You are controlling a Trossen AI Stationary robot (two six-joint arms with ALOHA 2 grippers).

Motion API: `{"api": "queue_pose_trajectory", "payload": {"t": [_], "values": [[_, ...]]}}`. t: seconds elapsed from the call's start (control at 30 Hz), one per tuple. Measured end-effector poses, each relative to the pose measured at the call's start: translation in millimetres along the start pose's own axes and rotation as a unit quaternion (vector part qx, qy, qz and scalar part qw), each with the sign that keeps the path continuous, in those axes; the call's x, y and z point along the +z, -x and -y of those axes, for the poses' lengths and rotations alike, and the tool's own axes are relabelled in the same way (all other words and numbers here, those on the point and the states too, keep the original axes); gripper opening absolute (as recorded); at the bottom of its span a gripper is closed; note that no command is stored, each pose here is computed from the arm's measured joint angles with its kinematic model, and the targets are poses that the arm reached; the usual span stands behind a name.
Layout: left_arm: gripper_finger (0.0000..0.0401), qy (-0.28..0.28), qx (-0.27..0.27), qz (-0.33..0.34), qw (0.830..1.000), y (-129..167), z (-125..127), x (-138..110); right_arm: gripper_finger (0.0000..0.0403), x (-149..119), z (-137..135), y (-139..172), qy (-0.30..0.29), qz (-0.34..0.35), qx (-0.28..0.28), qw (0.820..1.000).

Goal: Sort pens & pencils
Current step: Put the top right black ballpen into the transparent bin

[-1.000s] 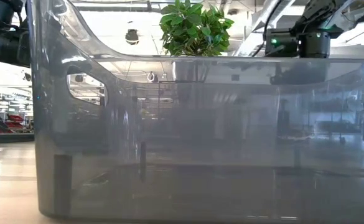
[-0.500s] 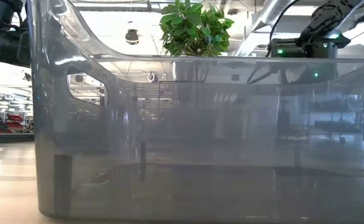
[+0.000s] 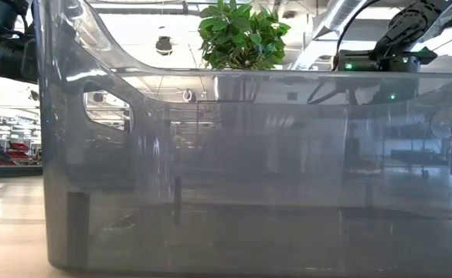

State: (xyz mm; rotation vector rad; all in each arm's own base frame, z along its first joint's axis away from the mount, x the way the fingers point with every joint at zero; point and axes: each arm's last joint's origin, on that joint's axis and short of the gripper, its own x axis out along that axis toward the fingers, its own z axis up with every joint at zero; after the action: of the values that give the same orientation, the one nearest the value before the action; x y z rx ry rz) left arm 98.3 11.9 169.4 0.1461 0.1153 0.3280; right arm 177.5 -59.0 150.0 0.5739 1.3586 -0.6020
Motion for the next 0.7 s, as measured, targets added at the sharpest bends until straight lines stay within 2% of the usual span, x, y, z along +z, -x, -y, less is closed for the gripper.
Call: {"api": "queue_pose_trajectory", "payload": {"t": [0.47, 0.57, 0.7], "values": [[0.0068, 0.005, 0.0, 0.0, 1.0, 0.0, 0.0, 0.0, 0.0191, 3.4, 7.6, -0.2, -0.061, -0.003, 0.004, 0.998], [0.0068, 0.004, 0.0, 0.0, 1.0, 0.0, 0.0, -0.1, 0.0191, 3.4, 6.1, -4.6, -0.062, -0.024, 0.018, 0.998], [0.0068, 0.005, 0.0, 0.0, 1.0, 0.0, 0.0, 0.0, 0.0191, 5.3, 5.1, -17.3, -0.062, -0.057, -0.001, 0.996]]}}
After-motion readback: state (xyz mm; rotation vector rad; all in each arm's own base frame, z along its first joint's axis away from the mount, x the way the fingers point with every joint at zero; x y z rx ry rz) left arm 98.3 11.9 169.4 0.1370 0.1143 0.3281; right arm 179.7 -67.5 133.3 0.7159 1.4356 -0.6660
